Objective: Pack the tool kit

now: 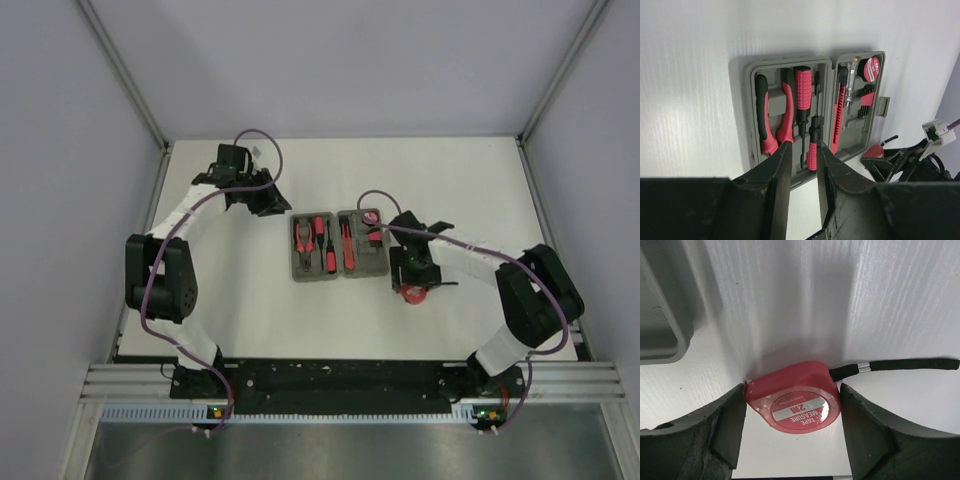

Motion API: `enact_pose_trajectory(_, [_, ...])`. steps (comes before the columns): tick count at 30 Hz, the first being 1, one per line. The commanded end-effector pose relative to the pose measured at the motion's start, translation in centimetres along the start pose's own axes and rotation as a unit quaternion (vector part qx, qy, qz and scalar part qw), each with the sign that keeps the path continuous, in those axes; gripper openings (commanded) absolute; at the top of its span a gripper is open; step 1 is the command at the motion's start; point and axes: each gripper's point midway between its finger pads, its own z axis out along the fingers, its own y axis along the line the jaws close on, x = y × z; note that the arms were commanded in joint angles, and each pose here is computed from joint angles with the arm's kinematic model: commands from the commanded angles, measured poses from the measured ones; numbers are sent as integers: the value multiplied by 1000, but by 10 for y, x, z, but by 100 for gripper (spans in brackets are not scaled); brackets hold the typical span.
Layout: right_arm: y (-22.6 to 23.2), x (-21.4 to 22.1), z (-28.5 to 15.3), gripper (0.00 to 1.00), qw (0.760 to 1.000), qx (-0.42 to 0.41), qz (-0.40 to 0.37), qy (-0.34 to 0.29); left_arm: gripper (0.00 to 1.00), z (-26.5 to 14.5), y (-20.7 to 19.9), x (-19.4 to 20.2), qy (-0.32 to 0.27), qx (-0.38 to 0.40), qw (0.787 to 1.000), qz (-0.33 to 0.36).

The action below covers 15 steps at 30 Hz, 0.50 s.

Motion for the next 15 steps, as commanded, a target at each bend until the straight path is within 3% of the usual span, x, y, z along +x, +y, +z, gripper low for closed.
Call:
enact_pose_trajectory(1, [25,-29,-21,33,999,-36,4,-30,30,-5,-5,-5,-13,13,1000,10])
enact_pose_trajectory(8, [74,-111,-96,32,986,-123,-6,-110,30,-8,-3,-6,-15,8,1000,6])
enact_pose_trajectory(15, [156,-157,-137,31,962,-223,-66,-143,30,-20,15,-14,-37,-22,999,-13])
